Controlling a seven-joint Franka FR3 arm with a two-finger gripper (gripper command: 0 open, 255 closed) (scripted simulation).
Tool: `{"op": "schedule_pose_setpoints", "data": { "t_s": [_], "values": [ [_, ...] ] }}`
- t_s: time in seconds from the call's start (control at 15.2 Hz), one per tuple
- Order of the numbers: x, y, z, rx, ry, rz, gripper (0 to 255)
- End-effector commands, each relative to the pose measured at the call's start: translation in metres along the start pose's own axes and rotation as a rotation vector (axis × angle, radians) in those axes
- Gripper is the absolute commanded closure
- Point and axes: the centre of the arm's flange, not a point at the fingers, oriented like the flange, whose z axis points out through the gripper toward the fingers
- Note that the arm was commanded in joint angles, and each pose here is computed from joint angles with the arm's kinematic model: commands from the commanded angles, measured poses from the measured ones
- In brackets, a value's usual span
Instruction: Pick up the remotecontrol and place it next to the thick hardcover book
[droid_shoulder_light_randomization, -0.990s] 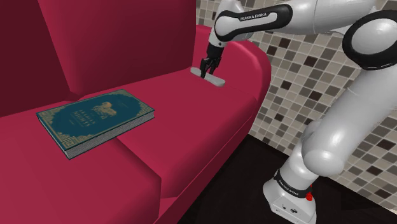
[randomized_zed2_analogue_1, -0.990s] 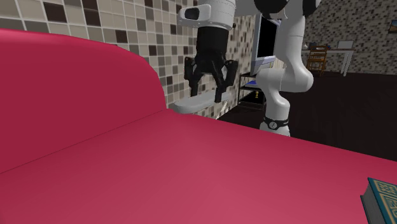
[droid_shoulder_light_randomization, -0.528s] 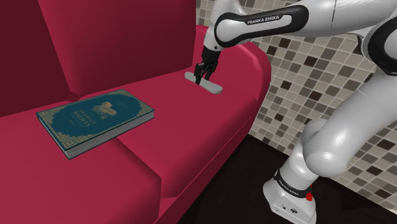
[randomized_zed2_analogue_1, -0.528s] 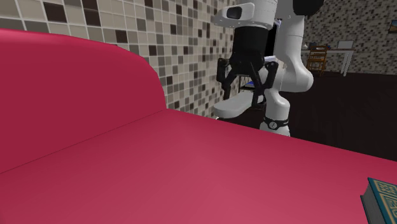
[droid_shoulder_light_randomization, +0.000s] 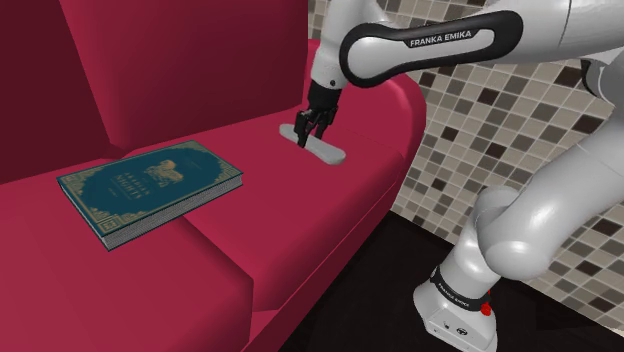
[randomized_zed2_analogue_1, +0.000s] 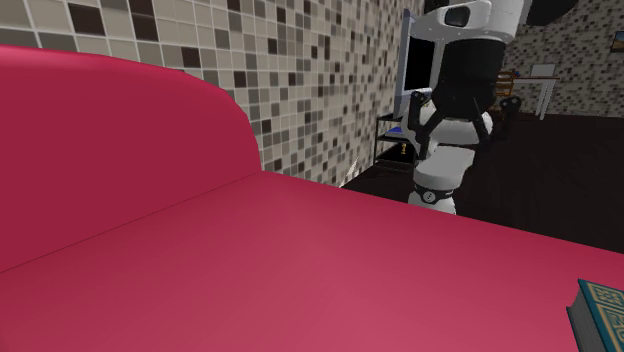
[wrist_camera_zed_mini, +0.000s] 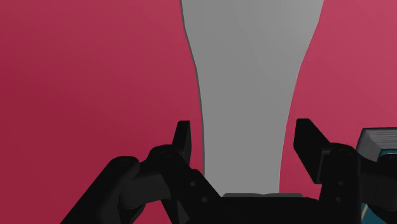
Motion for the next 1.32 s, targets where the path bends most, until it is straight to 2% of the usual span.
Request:
{"op": "schedule_pose_setpoints", "data": {
  "t_s": [0.0,1.25],
  "values": [
    [-0.010,-0.026,-0.004,0.000,0.000,0.001,255],
    [-0.114,-0.263,-0.027,0.000,0.000,0.001,255]
  ]
}}
